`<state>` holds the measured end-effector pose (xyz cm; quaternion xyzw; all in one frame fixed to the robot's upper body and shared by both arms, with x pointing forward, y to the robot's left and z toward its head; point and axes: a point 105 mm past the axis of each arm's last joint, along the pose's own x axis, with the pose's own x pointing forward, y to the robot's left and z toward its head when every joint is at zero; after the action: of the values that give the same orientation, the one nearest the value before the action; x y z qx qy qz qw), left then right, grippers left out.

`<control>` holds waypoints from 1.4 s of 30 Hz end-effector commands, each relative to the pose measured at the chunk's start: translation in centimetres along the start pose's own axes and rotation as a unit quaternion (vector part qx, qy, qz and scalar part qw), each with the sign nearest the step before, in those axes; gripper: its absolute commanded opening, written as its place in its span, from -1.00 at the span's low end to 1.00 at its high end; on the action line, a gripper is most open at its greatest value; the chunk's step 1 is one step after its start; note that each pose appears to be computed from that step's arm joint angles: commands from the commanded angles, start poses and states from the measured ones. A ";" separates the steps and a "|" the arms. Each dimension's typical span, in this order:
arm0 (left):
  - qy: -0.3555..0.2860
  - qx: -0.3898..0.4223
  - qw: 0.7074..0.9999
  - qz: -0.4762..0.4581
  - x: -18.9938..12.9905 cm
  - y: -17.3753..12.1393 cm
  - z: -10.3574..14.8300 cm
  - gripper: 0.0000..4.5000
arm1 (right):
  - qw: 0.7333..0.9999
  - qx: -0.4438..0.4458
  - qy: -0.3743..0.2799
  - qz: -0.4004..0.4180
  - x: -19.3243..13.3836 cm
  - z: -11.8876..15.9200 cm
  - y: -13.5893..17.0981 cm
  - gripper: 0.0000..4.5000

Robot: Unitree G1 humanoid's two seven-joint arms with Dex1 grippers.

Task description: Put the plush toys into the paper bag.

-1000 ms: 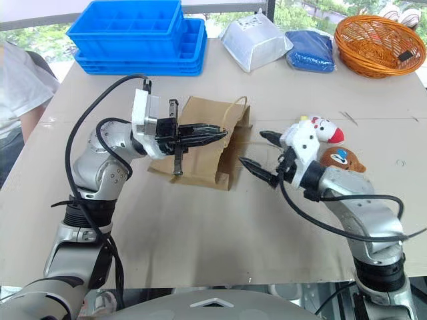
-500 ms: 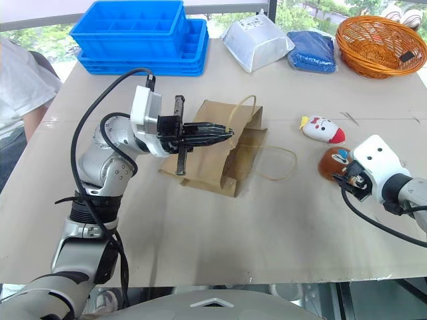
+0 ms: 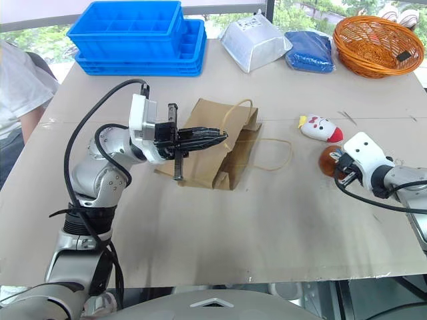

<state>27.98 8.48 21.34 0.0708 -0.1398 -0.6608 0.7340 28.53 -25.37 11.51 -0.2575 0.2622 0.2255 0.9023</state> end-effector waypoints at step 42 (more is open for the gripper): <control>-0.017 0.022 0.999 0.018 0.0 -0.9 1.5 -1.00 | 0.856 -0.217 -0.356 0.306 5.2 18.8 14.4 0.35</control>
<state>27.45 8.45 21.61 0.0679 -0.1483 -0.6392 0.7516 31.63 -1.42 15.18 -0.2551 -0.0323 0.6239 0.7380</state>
